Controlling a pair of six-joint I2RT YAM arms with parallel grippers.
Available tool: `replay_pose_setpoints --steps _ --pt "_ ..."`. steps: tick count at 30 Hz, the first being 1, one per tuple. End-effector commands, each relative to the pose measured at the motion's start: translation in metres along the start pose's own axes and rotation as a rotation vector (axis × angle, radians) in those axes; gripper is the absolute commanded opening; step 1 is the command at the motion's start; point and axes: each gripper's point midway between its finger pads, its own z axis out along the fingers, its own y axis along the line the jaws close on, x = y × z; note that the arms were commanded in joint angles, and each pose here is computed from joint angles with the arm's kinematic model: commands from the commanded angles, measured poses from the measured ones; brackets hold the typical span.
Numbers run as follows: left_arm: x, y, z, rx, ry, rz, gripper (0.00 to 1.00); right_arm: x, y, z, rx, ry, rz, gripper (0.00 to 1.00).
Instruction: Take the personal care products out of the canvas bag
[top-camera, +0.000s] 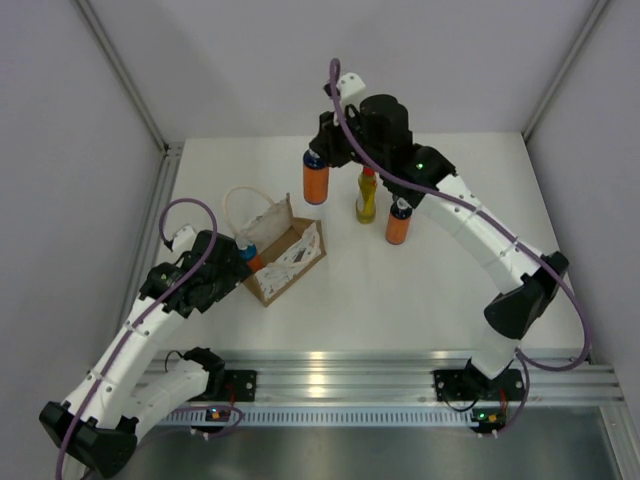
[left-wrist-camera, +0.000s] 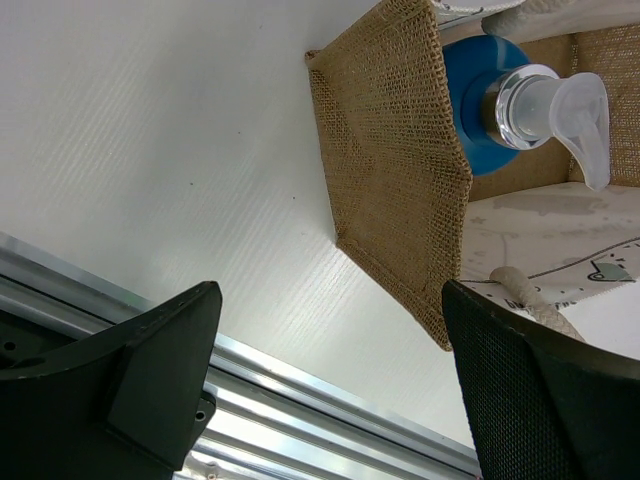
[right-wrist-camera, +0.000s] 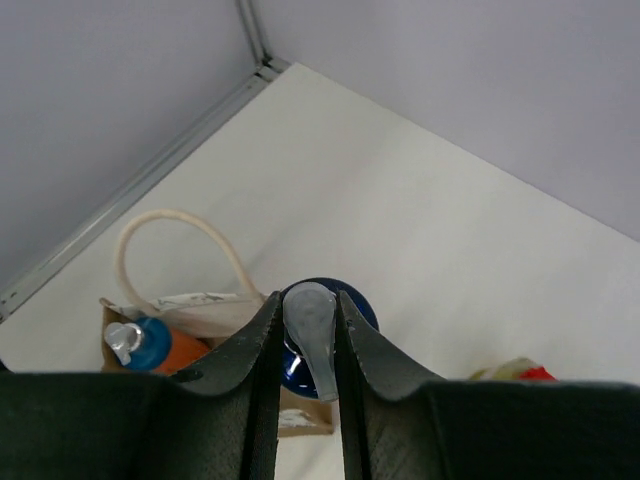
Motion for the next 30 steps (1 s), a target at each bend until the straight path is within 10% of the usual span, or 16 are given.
replay_pose_setpoints --steps 1,30 --pt "-0.008 -0.005 -0.001 0.021 -0.037 -0.012 0.96 -0.054 -0.034 -0.039 0.097 -0.180 0.077 0.00" --pt "-0.011 -0.009 0.000 0.017 -0.033 0.009 0.96 0.102 -0.112 -0.046 0.239 -0.148 0.063 0.00"
